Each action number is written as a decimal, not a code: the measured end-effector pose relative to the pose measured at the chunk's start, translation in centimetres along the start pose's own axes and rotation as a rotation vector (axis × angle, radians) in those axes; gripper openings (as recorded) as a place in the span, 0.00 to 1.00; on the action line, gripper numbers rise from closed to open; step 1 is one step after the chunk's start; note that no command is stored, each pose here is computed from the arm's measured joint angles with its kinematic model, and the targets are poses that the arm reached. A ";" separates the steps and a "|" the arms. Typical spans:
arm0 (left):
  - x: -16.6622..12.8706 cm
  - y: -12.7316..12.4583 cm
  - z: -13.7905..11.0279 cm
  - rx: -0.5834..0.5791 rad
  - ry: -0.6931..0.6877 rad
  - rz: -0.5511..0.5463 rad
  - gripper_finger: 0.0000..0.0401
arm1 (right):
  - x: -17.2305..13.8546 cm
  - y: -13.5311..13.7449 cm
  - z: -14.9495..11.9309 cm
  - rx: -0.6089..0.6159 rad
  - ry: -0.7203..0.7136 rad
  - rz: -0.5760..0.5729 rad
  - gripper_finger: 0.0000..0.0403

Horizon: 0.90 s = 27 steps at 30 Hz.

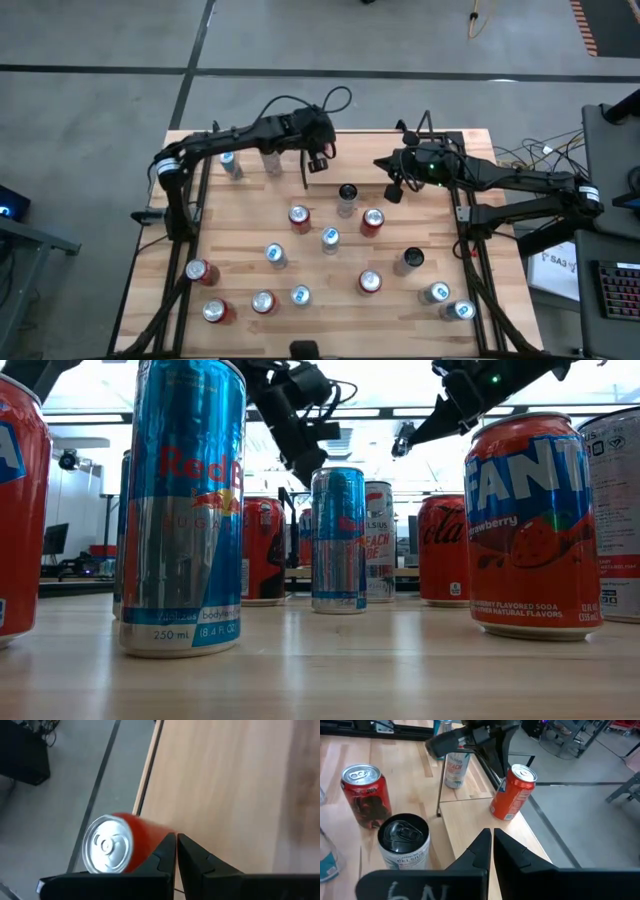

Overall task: Place canned beverage on shelf
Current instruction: Put the orange soda can on the shelf

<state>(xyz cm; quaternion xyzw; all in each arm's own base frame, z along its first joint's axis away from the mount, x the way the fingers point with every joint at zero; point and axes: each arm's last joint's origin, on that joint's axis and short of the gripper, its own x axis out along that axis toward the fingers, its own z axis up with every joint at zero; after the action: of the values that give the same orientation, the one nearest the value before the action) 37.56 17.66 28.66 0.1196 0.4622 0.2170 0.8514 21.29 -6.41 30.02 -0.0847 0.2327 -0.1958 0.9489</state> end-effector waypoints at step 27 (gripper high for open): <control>2.8 1.0 -1.0 -0.175 0.040 0.018 0.00 | 0.1 0.0 0.0 -0.002 0.000 0.000 0.02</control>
<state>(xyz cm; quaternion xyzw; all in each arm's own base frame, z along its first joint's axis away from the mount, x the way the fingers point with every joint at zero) 37.86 19.92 26.46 0.0448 0.4575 0.2666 0.8471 21.36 -6.43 29.98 -0.0858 0.2331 -0.1956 0.9487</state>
